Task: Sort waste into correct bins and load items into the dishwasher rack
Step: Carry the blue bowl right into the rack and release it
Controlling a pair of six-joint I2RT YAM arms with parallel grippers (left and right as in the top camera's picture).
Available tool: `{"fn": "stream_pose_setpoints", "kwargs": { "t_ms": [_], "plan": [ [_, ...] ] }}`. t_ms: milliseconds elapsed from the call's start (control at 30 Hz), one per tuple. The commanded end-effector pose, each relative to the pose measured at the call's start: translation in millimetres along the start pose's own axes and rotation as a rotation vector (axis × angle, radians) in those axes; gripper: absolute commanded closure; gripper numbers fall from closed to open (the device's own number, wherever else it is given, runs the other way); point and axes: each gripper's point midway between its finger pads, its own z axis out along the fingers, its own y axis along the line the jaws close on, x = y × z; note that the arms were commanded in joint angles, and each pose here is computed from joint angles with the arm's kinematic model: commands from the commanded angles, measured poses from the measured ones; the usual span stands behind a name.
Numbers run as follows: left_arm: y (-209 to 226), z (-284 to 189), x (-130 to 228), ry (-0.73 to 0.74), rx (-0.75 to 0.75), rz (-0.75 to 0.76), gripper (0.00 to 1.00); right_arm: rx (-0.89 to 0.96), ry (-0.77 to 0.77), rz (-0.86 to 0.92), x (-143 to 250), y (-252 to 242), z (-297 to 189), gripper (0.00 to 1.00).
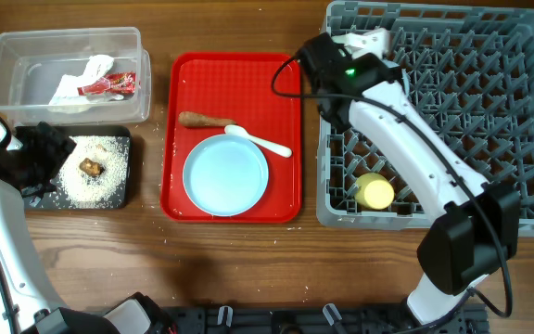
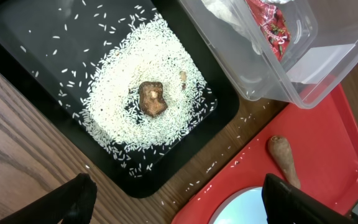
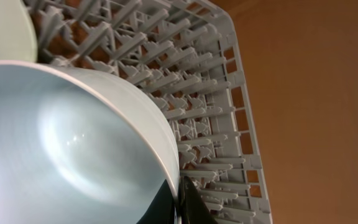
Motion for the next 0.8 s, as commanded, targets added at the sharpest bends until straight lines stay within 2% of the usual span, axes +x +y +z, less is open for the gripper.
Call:
{"fn": "stream_pose_setpoints", "kwargs": {
  "t_ms": [0,167,467,767],
  "plan": [
    [4,3,2,0.012,-0.013,0.008,0.13,0.094,0.004,-0.064,4,-5,10,0.96],
    [4,3,2,0.012,-0.012,0.005,0.13,0.217,-0.052,-0.067,-7,-25,7,0.96],
    [4,3,2,0.012,-0.013,0.005,0.12,0.212,-0.065,-0.208,-18,-4,14,0.96],
    [1,3,4,0.02,0.009,0.005,0.12,0.164,-0.027,-0.301,-7,24,22,0.96]
  ]
}}
